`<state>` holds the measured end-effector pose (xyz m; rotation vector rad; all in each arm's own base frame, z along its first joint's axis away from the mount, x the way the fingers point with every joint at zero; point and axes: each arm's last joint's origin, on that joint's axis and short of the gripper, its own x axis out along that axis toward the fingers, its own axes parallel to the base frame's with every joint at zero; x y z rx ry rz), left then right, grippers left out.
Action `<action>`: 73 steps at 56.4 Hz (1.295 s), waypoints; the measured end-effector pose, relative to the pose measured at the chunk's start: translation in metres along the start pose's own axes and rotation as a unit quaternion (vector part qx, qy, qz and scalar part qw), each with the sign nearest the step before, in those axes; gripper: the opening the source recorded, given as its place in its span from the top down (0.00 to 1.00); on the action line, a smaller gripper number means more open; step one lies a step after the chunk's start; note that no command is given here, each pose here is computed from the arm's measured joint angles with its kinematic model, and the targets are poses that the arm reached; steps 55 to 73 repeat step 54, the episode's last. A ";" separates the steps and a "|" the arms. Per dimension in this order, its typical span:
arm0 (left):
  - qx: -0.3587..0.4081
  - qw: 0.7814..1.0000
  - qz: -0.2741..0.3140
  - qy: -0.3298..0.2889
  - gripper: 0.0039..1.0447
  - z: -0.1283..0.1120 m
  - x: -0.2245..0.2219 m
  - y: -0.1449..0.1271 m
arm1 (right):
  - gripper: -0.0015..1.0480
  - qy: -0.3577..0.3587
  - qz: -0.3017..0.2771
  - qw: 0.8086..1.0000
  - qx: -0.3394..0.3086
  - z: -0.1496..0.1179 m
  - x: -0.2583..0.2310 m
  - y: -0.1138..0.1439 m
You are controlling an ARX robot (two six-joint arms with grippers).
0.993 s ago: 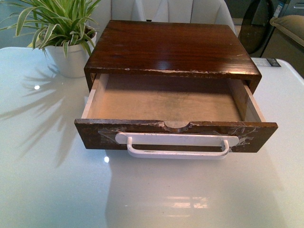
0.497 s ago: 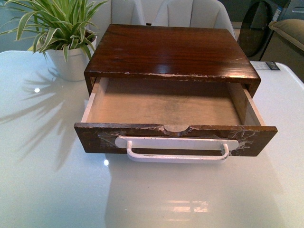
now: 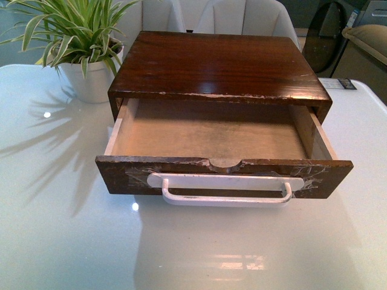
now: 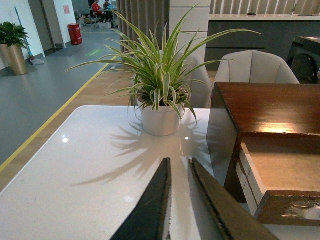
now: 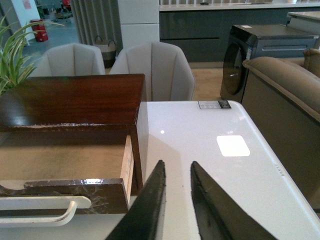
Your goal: Open drawer
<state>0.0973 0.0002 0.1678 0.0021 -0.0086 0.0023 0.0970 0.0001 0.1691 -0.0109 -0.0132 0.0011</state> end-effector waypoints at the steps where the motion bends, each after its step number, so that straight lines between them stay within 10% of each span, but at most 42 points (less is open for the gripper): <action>1: 0.000 1.000 0.000 0.000 0.74 0.000 0.000 0.000 | 0.76 0.000 0.000 1.000 0.000 0.000 0.000 0.000; 23: 0.000 1.000 0.000 0.000 0.06 0.000 0.000 0.000 | 0.07 0.000 0.000 1.000 0.000 0.000 0.000 0.000; 73: 0.000 1.000 0.000 0.000 0.08 0.000 0.000 0.000 | 0.09 0.000 0.000 1.000 0.000 0.000 0.000 0.000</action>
